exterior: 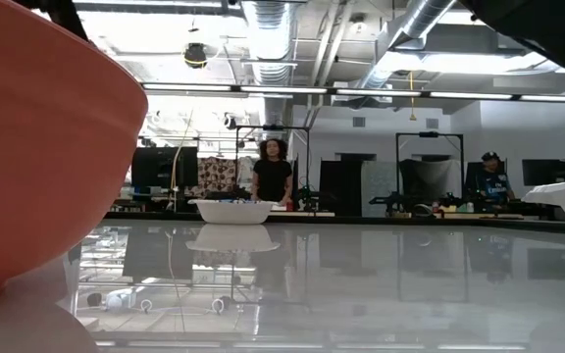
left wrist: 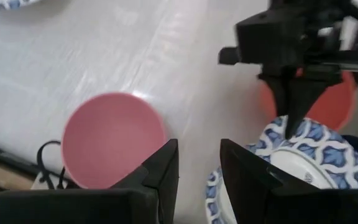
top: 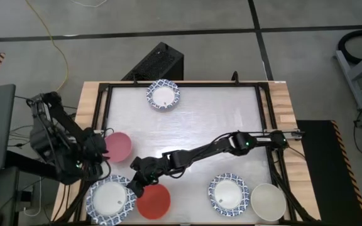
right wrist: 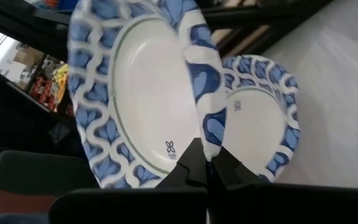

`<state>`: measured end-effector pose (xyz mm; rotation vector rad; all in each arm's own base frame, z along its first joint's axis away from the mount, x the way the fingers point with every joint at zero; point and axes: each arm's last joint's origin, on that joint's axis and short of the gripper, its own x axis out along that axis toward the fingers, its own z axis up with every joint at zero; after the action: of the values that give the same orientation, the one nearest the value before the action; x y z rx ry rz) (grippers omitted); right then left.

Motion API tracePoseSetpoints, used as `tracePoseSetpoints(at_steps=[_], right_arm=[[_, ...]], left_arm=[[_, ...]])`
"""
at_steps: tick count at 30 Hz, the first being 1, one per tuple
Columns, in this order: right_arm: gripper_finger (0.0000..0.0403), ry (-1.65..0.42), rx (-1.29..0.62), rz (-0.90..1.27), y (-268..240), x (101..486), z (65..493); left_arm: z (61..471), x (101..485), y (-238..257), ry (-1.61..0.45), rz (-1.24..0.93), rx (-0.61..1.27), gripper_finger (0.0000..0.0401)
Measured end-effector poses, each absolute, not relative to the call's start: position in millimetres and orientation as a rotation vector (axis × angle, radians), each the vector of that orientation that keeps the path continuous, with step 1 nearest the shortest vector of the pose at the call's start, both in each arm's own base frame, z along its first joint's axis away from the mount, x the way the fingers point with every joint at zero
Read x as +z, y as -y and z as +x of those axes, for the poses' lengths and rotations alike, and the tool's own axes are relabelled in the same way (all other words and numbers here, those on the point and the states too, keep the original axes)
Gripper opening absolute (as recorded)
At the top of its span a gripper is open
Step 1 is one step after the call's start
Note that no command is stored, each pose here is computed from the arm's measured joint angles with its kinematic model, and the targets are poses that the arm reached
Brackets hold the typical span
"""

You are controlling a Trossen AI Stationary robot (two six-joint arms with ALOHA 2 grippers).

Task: Nest bowls inside each other by size order
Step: Stack the white bowl onto the other white bowl

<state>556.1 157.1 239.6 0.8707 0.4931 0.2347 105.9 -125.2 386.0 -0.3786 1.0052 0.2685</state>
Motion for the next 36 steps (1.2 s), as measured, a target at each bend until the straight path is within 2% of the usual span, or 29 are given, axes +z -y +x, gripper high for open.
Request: tracePoseSetpoints(at_steps=[5,13,20,26,36], right_arm=[[0.0005,-0.523,0.22,0.871,-157.2,226.0,558.7],[0.0006,-0.523,0.224,0.849,-157.2,226.8,558.3],[0.0006,-0.532,0.219,0.847,-157.1,225.9,557.9],[0.0006,-0.537,0.208,0.853,-153.2,225.2,558.8],[0.0006,-0.537,0.205,0.864,-153.0,225.4,558.8]], left_arm=[[105.1,366.6,129.9,-1.044,-0.37,0.315,0.0107],[98.0,345.5,138.4,-1.104,-0.417,0.356,0.0111],[95.4,343.0,153.0,-1.077,-0.494,0.256,0.014],[92.4,339.9,157.5,-1.1,-0.536,0.248,0.0169],[92.6,337.9,161.6,-1.15,-0.569,0.249,0.0174]])
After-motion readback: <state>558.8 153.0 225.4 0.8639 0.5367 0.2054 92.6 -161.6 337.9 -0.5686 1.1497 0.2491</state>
